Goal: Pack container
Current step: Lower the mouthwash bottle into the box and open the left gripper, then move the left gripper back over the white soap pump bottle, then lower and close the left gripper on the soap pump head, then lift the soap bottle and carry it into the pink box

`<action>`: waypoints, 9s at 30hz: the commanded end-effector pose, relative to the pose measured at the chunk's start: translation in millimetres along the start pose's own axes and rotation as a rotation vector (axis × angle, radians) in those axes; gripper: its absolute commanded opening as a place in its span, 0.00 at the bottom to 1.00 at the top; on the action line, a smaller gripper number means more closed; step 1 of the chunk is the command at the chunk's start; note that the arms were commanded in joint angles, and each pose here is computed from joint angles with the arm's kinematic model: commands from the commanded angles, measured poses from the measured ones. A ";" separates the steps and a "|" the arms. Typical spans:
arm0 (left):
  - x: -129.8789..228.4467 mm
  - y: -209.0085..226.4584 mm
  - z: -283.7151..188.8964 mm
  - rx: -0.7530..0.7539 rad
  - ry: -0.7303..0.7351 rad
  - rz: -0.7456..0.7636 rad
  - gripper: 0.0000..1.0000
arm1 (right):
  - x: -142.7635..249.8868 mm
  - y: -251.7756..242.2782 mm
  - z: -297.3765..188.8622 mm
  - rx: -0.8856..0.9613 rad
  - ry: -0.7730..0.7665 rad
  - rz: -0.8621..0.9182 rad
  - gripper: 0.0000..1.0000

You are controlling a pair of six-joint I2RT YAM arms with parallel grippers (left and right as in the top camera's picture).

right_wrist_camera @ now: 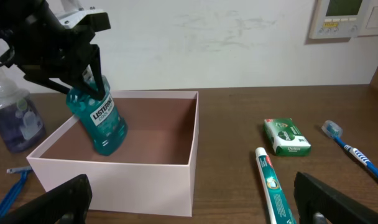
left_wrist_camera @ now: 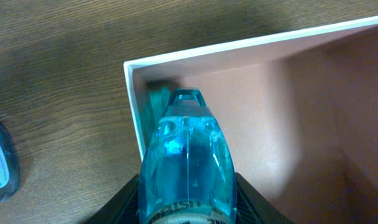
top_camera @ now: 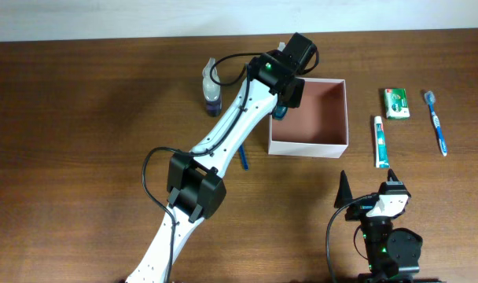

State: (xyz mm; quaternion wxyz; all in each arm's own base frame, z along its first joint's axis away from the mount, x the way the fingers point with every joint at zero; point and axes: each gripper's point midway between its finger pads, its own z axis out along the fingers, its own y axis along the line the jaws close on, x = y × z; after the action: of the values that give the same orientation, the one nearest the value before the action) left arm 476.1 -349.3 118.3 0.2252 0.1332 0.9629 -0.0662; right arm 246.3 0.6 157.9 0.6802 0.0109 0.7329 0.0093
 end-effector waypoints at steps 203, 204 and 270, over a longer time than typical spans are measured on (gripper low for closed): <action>-13.4 183.1 -23.6 -0.076 0.082 -0.080 0.26 | 2.4 2.6 -0.1 -0.012 0.005 0.000 0.99; -12.9 183.1 -23.7 -0.076 0.084 -0.080 0.26 | 2.4 2.6 -0.1 -0.012 0.005 0.000 0.99; -90.4 -77.7 -256.4 0.377 -0.573 0.210 0.10 | 2.4 2.6 -0.1 -0.012 0.005 0.000 0.99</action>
State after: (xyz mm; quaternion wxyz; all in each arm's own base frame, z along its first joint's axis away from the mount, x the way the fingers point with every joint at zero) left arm 432.4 -385.8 381.6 0.4521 0.2408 0.8245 -0.2404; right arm 246.3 0.7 157.9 0.6802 0.0108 0.7329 0.0095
